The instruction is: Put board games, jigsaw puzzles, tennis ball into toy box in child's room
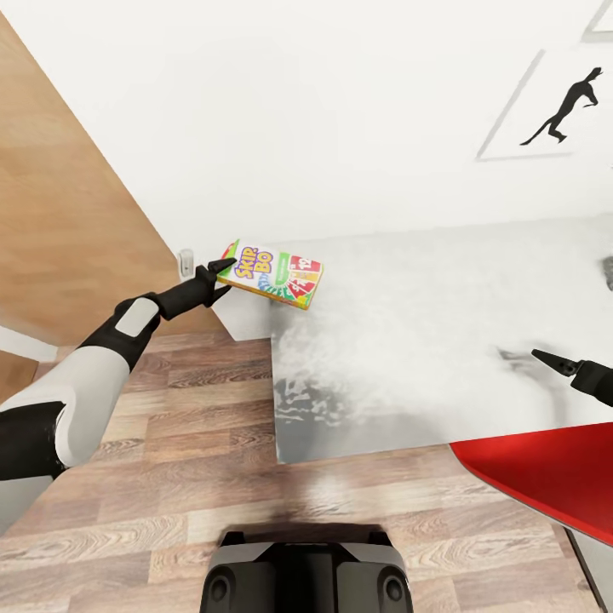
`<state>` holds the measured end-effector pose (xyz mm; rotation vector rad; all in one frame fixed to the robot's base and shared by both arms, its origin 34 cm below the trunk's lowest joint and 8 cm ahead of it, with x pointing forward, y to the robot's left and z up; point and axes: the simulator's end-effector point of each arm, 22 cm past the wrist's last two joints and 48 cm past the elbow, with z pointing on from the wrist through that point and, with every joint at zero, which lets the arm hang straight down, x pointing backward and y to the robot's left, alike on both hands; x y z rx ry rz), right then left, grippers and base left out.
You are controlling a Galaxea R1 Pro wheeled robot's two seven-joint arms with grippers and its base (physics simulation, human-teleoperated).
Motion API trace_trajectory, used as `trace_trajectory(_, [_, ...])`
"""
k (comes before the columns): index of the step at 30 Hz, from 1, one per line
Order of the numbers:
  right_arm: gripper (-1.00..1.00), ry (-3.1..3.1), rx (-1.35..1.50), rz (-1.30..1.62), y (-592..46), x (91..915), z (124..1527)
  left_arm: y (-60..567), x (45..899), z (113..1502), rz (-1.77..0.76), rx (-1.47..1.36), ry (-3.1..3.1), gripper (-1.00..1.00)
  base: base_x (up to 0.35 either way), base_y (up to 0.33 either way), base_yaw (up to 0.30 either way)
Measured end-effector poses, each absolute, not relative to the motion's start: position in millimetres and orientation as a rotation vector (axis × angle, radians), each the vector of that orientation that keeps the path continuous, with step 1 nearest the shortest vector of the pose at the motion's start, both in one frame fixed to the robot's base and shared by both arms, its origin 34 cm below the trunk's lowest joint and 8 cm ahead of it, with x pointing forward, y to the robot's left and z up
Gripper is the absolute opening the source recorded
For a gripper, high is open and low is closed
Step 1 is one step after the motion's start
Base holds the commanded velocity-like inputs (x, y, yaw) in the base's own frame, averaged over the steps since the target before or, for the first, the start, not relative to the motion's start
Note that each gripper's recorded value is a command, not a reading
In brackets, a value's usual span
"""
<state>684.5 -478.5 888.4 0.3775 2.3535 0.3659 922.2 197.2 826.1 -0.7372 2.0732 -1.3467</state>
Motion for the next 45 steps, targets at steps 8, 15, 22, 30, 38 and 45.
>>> trace_trajectory(8, [1.0,2.354,0.378,0.366,-478.6,684.4,888.3,197.8,919.9,823.0,-1.345,-0.743,2.078,1.0,0.0,0.0,-0.003])
trace_trajectory(15, [1.0,2.354,0.378,0.366,-478.6,684.3,888.3,202.8,918.8,821.2,-1.337,-0.748,2.081,1.0,0.0,0.0,-0.001])
trace_trajectory(22, [1.0,2.354,0.378,0.366,-478.6,684.3,888.3,205.7,918.8,821.2,-1.334,-0.749,2.08,1.0,0.0,0.0,-0.092])
trace_trajectory(30, [1.0,2.354,0.377,0.366,-478.7,684.3,888.4,207.0,919.0,821.3,-1.332,-0.749,2.079,1.0,0.0,0.0,-0.165])
trace_trajectory(38, [1.0,2.354,0.378,0.366,-478.6,684.3,888.3,207.6,918.5,820.9,-1.331,-0.749,2.079,1.0,0.0,0.0,-0.046])
trace_trajectory(45, [1.0,2.354,0.378,0.366,-478.6,684.3,888.3,207.9,918.5,821.1,-1.332,-0.749,2.078,1.0,0.0,0.0,-0.013])
